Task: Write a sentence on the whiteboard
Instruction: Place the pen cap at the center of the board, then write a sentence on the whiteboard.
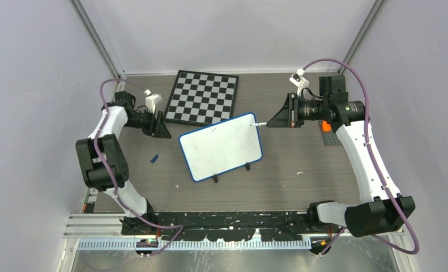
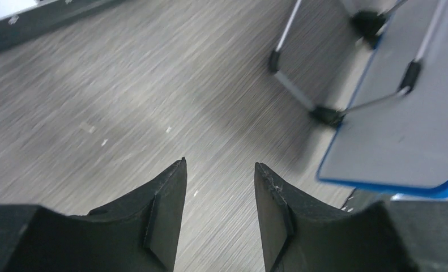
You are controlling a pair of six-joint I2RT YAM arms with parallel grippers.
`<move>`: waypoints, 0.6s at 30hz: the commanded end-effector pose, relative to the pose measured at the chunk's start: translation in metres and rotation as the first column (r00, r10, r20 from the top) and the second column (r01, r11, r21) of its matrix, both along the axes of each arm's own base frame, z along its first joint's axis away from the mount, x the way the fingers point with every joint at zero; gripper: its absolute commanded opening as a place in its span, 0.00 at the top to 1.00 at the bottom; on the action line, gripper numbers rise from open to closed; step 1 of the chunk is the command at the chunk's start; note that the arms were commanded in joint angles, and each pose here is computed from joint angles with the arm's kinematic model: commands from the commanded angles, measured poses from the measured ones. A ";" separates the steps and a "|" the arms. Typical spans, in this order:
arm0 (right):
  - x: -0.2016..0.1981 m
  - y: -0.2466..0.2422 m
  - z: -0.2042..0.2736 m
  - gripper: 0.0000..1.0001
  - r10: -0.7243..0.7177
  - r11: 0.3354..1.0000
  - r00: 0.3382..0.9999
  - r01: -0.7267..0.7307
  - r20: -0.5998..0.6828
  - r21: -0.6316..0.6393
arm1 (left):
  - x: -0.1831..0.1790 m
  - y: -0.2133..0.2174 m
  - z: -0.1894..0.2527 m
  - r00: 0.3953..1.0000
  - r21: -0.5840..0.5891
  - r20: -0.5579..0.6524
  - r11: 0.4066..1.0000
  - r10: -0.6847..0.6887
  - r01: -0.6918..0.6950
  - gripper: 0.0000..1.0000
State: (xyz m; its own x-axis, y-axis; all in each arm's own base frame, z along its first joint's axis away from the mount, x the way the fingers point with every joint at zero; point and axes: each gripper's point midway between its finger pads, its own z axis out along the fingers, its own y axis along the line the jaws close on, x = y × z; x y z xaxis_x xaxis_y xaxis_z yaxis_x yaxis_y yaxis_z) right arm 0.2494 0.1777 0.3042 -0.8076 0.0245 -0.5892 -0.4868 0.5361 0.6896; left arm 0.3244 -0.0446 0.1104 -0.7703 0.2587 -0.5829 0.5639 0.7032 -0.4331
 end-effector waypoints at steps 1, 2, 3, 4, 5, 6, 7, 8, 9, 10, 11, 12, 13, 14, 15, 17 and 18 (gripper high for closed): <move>-0.001 0.001 0.008 1.00 0.016 1.000 0.999 -0.017 0.035 0.015 | 0.013 -0.046 0.018 0.994 -0.309 -0.104 0.951 -0.027 -0.007 0.51; -0.001 0.001 0.008 1.00 0.016 1.000 0.999 -0.016 0.034 0.014 | 0.016 -0.052 0.016 0.993 -0.328 -0.114 0.945 -0.036 -0.003 0.50; -0.001 0.000 0.007 1.00 0.015 1.000 0.999 -0.015 0.033 0.012 | 0.020 -0.057 0.012 0.992 -0.334 -0.119 0.943 -0.042 0.000 0.50; -0.002 0.000 0.008 1.00 0.015 1.000 0.999 -0.016 0.032 0.013 | 0.022 -0.062 0.006 0.991 -0.329 -0.130 0.944 -0.043 -0.003 0.50; -0.002 0.000 0.008 1.00 0.015 1.000 0.999 -0.016 0.032 0.012 | 0.022 -0.068 0.001 0.989 -0.324 -0.139 0.946 -0.052 0.005 0.49; -0.002 0.000 0.008 1.00 0.016 1.000 0.999 -0.017 0.030 0.013 | 0.024 -0.073 -0.004 0.988 -0.317 -0.141 0.948 -0.060 0.013 0.48; -0.002 0.000 0.007 1.00 0.016 1.000 0.999 -0.016 0.028 0.012 | 0.026 -0.078 -0.011 0.985 -0.307 -0.162 0.952 -0.052 0.000 0.47; -0.002 0.000 0.007 1.00 0.016 1.000 1.000 -0.016 0.026 0.012 | 0.028 -0.082 -0.019 0.983 -0.295 -0.180 0.955 -0.039 -0.016 0.46; -0.002 0.000 0.007 1.00 0.016 1.000 1.000 -0.016 0.024 0.011 | 0.032 -0.084 -0.026 0.981 -0.288 -0.190 0.957 -0.026 -0.030 0.46; -0.003 0.000 0.007 1.00 0.017 1.000 1.000 -0.017 0.024 0.010 | 0.034 -0.086 -0.032 0.979 -0.283 -0.204 0.958 -0.018 -0.041 0.45; -0.003 0.000 0.006 1.00 0.017 1.000 1.000 -0.017 0.023 0.009 | 0.035 -0.089 -0.037 0.978 -0.272 -0.210 0.961 -0.019 -0.040 0.45; -0.003 0.000 0.007 1.00 0.017 1.000 1.000 -0.018 0.025 0.009 | 0.035 -0.091 -0.044 0.975 -0.255 -0.221 0.966 -0.017 -0.041 0.44; -0.003 0.000 0.006 1.00 0.017 1.000 1.000 -0.017 0.023 0.007 | 0.035 -0.091 -0.049 0.972 -0.250 -0.234 0.967 -0.016 -0.044 0.44; -0.003 0.000 0.005 1.00 0.019 1.000 1.000 -0.019 0.022 0.005 | 0.029 -0.103 -0.055 0.967 -0.242 -0.249 0.970 -0.043 -0.019 0.44; -0.003 0.000 0.005 1.00 0.020 1.000 1.000 -0.020 0.018 0.004 | 0.027 -0.106 -0.062 0.964 -0.223 -0.262 0.975 -0.048 -0.012 0.44; -0.003 0.000 0.005 1.00 0.023 1.000 1.000 -0.023 0.017 0.004 | 0.023 -0.114 -0.069 0.955 -0.206 -0.288 0.979 -0.072 0.012 0.43; -0.003 0.000 0.004 1.00 0.023 1.000 1.000 -0.024 0.015 0.004 | 0.020 -0.118 -0.069 0.951 -0.205 -0.298 0.979 -0.083 0.021 0.43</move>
State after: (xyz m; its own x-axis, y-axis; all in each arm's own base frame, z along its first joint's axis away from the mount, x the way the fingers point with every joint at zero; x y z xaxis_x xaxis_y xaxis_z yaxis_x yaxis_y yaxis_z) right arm 0.2462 0.1771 0.3017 -0.8167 0.0181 -0.5768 -0.4784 0.5380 0.6941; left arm 0.3451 -0.1483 0.0497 -0.9036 0.1752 -0.3908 0.4187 0.5529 -0.7204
